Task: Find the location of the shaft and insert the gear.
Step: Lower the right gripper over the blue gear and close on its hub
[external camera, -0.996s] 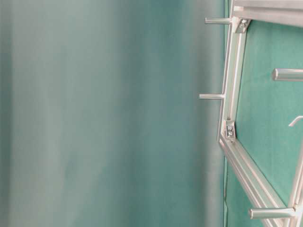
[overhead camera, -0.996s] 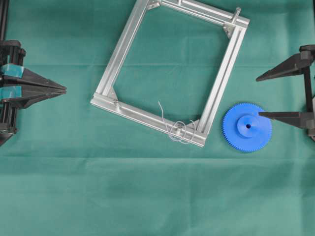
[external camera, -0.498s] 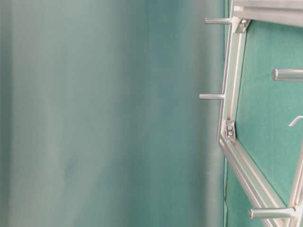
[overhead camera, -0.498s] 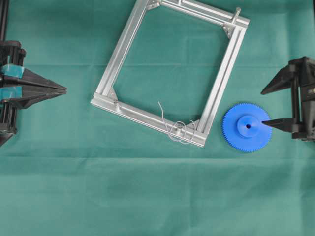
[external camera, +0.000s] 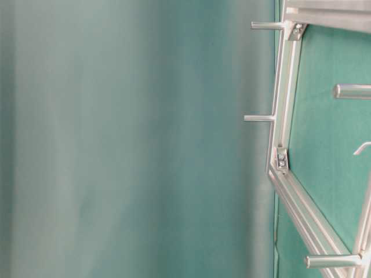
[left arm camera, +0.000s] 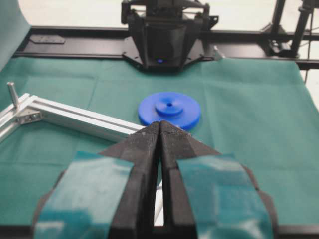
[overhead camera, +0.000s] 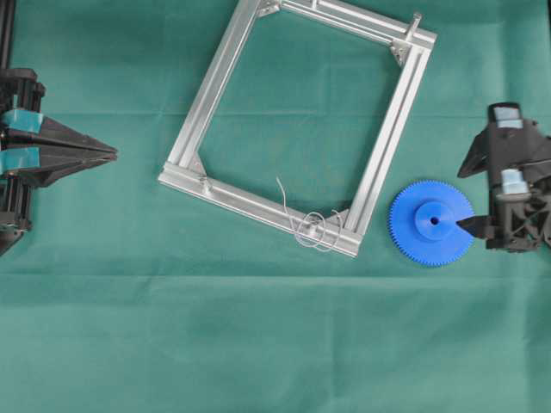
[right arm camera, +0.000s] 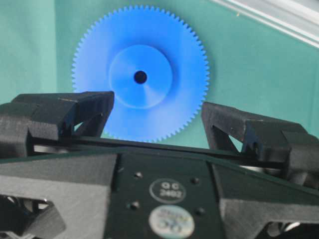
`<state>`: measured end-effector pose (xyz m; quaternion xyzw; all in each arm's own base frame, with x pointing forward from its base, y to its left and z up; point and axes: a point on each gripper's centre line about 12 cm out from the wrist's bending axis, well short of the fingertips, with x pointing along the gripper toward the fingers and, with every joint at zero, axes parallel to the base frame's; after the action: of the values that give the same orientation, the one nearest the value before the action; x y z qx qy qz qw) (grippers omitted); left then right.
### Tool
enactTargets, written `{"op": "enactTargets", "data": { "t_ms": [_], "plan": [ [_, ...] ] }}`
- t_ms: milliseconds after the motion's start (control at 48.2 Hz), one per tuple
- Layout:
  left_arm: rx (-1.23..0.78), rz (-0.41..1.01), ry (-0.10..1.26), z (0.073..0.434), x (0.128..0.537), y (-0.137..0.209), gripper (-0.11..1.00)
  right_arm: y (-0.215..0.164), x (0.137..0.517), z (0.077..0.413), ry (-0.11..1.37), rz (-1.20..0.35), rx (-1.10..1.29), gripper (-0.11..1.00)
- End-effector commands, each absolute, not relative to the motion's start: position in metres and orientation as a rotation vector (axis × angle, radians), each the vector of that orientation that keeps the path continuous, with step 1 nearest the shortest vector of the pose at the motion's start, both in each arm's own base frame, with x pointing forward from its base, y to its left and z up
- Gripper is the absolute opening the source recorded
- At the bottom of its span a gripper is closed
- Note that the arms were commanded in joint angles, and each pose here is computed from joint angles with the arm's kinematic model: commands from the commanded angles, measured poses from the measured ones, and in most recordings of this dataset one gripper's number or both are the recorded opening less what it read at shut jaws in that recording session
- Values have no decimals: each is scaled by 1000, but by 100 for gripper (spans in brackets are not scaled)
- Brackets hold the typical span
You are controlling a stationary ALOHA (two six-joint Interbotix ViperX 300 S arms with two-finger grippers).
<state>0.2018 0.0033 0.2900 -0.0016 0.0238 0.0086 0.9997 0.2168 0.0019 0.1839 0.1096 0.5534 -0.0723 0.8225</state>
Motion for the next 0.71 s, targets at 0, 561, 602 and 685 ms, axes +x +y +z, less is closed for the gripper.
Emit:
{"op": "enactTargets", "data": {
  "t_ms": [0,561,602,685],
  "plan": [
    [-3,20,32,297,204,4,1,3,225,184,1157,-148,236,91],
    [-5,20,43,296,204,4,1,12,235,148,1158,-145,261,91],
    [-5,20,41,296,204,4,1,12,235,145,1160,-146,261,91],
    [-5,20,41,296,204,4,1,12,235,139,1157,-154,273,91]
  ]
}}
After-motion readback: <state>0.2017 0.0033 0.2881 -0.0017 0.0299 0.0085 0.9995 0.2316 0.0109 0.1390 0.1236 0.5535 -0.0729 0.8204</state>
